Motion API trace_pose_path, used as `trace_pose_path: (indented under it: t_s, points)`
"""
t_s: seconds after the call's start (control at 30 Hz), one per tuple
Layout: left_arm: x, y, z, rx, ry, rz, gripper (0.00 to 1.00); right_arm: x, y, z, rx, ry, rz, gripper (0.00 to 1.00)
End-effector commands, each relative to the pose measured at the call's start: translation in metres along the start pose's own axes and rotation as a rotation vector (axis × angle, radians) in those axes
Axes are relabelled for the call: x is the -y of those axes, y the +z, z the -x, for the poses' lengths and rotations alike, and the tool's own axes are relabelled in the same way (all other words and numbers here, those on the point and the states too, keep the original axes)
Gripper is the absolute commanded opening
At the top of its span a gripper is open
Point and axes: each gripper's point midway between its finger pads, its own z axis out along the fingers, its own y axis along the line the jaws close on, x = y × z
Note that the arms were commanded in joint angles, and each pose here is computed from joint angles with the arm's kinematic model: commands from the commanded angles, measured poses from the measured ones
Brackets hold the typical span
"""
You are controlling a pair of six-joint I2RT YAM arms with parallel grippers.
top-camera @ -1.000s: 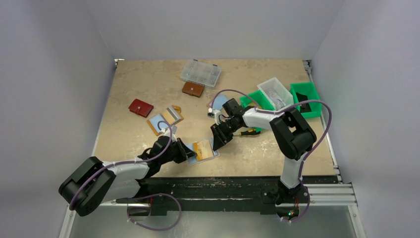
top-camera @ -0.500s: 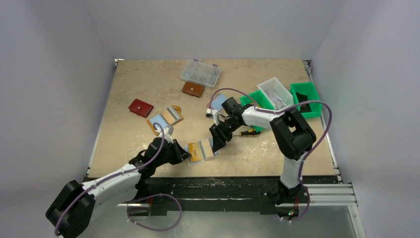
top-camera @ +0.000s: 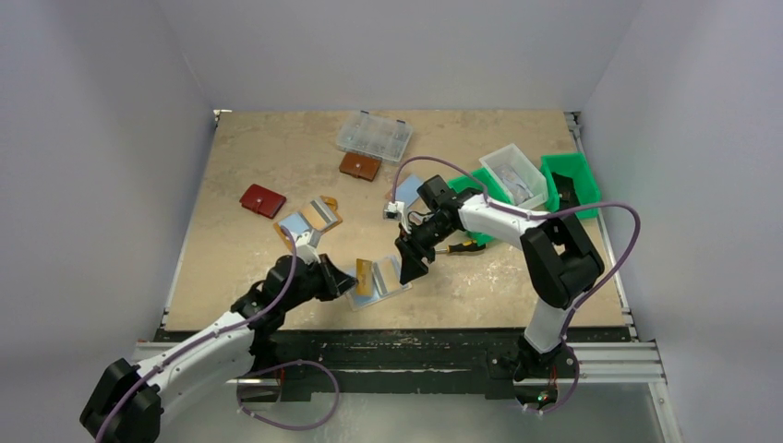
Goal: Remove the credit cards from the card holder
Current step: Remove the credit card from the card holder.
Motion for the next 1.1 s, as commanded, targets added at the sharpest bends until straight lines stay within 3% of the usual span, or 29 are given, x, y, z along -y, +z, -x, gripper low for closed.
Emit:
trace_pose_path:
  t_s: [0.0, 0.4, 1.07]
  points:
    - [0.042, -0.002, 0.026, 0.094, 0.007, -0.181, 0.00, -0.020, -0.015, 0.025, 0.067, -0.110, 0.056, 0.64]
    - [0.048, 0.011, 0.022, 0.081, -0.017, -0.241, 0.00, -0.011, -0.016, 0.027, 0.095, -0.057, 0.027, 0.67]
    - [0.076, 0.003, 0.030, 0.136, -0.041, -0.423, 0.00, -0.012, -0.016, 0.038, 0.260, 0.209, 0.229, 0.77]
